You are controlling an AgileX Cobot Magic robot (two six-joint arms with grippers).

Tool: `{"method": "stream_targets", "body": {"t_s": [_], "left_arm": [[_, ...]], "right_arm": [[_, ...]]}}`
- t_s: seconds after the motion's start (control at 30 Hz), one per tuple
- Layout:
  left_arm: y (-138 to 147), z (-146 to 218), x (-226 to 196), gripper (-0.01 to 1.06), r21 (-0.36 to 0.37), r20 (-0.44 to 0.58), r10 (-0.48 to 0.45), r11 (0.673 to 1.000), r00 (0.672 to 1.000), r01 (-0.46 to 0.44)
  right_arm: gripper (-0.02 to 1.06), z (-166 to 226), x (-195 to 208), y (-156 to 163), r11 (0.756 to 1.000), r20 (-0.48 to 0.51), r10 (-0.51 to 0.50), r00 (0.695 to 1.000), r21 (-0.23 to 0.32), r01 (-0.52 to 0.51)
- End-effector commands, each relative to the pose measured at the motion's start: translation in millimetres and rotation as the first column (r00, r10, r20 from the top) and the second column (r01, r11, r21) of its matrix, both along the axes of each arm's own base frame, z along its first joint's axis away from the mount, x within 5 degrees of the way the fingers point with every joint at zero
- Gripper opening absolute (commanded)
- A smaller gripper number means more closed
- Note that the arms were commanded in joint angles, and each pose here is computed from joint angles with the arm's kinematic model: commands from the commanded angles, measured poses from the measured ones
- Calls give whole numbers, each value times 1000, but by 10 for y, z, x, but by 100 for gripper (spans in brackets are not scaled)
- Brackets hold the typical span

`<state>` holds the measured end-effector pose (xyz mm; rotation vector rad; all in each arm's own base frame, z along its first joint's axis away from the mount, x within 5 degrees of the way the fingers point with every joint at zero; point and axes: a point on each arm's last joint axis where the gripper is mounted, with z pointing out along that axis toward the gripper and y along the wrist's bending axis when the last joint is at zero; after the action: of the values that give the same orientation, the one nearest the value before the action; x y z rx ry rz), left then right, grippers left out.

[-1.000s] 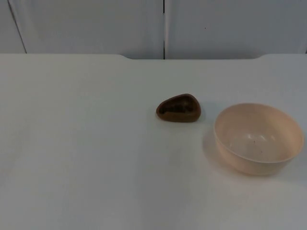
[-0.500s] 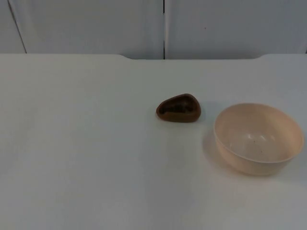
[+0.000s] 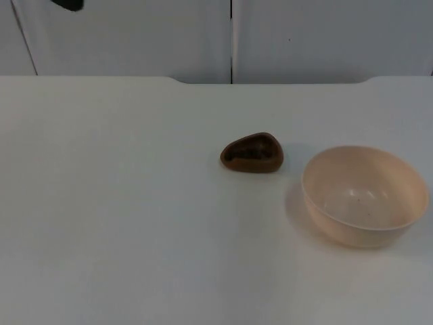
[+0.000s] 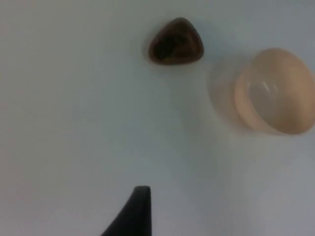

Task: Pick up the bowl with the left hand and pour the coffee beans from the cup into the bowl with the right hand.

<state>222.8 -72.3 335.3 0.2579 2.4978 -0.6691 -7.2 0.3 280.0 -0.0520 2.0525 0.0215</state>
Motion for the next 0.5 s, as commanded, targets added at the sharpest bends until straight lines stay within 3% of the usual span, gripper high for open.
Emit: {"method": "stream_targets", "body": {"t_s": [0.0, 0.27, 0.47], "left_arm": [[-93, -18, 51, 105, -15, 6, -17, 1000, 1000, 17], [-511, -331, 233, 105, 3, -73, -119, 993, 990, 119], [-716, -336, 325, 105, 10, -78, -171, 985, 982, 173]], "right_arm": [[105, 0, -2, -5, 1000, 6, -7, 1000, -7, 7], [105, 0, -2, -5, 1000, 6, -7, 1000, -7, 7], [105, 0, -2, -5, 1000, 6, -7, 1000, -7, 7]]}}
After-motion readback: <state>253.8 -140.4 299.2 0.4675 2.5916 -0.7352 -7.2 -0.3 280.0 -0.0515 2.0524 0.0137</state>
